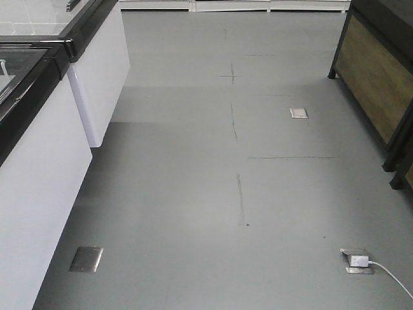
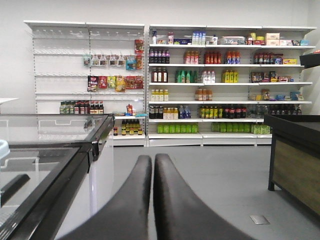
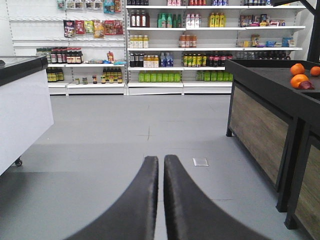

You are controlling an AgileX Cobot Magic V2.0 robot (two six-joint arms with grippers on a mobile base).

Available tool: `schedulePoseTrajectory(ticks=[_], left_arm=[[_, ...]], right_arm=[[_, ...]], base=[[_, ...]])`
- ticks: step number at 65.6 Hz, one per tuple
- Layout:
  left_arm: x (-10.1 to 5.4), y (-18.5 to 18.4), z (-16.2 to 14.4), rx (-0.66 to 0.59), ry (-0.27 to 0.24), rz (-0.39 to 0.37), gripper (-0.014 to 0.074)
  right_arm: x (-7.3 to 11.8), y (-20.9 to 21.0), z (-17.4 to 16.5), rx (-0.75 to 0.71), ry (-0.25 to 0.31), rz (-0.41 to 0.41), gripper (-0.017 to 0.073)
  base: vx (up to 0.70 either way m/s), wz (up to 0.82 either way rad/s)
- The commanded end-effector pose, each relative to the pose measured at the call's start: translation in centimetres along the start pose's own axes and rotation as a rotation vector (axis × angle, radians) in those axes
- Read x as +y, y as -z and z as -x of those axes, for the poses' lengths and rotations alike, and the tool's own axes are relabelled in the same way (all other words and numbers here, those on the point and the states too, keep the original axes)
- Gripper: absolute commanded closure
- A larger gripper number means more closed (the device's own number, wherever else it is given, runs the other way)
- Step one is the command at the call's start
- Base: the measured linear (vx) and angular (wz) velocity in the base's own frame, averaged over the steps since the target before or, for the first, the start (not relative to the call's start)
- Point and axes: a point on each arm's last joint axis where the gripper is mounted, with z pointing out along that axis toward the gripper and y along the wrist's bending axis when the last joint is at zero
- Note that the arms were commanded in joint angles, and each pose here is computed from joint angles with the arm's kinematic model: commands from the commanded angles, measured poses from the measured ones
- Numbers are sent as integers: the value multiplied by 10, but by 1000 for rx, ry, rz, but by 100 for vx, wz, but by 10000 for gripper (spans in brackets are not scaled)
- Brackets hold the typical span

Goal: Left arm holds basket, right arm returns cookies

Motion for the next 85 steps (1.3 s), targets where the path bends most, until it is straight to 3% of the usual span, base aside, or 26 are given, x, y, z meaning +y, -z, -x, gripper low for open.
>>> schedulePoseTrajectory(ticks=[1,9,17,28,55,64,85], left_arm=[[-2,-9,29,-10,-13,0,599],[-2,-26,43,109,-23,9,599],[-2,-45,42,214,-79,10,599],[-1,-58,30,306,-77,12,599],[-1,-61,29,314,-76,12,573],[-1,-61,28,316,-76,12,493],[-1,-61,29,315,-77,12,153]], right_arm=[[0,1,1,-71,11,-2,565],[0,1,1,-71,11,-2,565],[0,1,1,-71,11,-2,565],[0,1,1,-71,11,-2,565],[0,1,1,-71,11,-2,565],[0,1,1,-71,11,-2,565],[0,1,1,-71,11,-2,565]], base=[[0,0],[0,0],[0,0],[0,0],[0,0],[0,0],[0,0]])
